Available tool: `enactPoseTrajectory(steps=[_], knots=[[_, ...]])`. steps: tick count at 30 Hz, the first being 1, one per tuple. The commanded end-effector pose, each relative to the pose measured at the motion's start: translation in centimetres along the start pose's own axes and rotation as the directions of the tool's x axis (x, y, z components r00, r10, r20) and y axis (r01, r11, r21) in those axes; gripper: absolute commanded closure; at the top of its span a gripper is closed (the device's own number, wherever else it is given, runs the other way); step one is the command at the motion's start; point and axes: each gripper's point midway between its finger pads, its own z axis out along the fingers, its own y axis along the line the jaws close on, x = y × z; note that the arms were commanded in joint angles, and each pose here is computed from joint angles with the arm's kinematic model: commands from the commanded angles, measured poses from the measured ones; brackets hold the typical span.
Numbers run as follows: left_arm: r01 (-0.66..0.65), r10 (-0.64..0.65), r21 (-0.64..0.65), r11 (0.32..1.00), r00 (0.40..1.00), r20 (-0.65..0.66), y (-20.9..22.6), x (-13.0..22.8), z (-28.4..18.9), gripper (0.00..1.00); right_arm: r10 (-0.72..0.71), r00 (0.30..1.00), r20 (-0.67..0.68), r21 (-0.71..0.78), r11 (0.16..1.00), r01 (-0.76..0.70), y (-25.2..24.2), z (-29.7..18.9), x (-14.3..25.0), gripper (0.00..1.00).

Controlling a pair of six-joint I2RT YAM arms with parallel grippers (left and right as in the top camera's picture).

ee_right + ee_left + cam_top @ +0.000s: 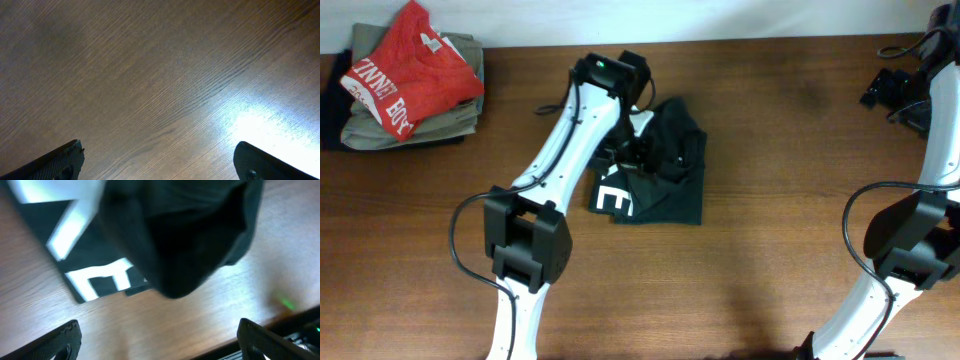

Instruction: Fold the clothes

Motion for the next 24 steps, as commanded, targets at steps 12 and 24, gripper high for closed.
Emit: enactPoseTrajectory(steps=[12, 24], knots=[[-0.128, 0.13, 0.075, 0.989, 0.991, -0.027, -3.7, 0.4, 4.7, 0.01, 0.005, 1.0, 0.018, 0.015, 1.0, -0.006, -0.3, -0.5, -0.2, 0.01], [-0.201, 0.201, 0.075, 0.977, 0.98, 0.004, -5.5, 0.0, 5.5, 0.95, 0.005, 1.0, 0.018, 0.015, 1.0, -0.006, -0.3, -0.5, -0.2, 0.01]])
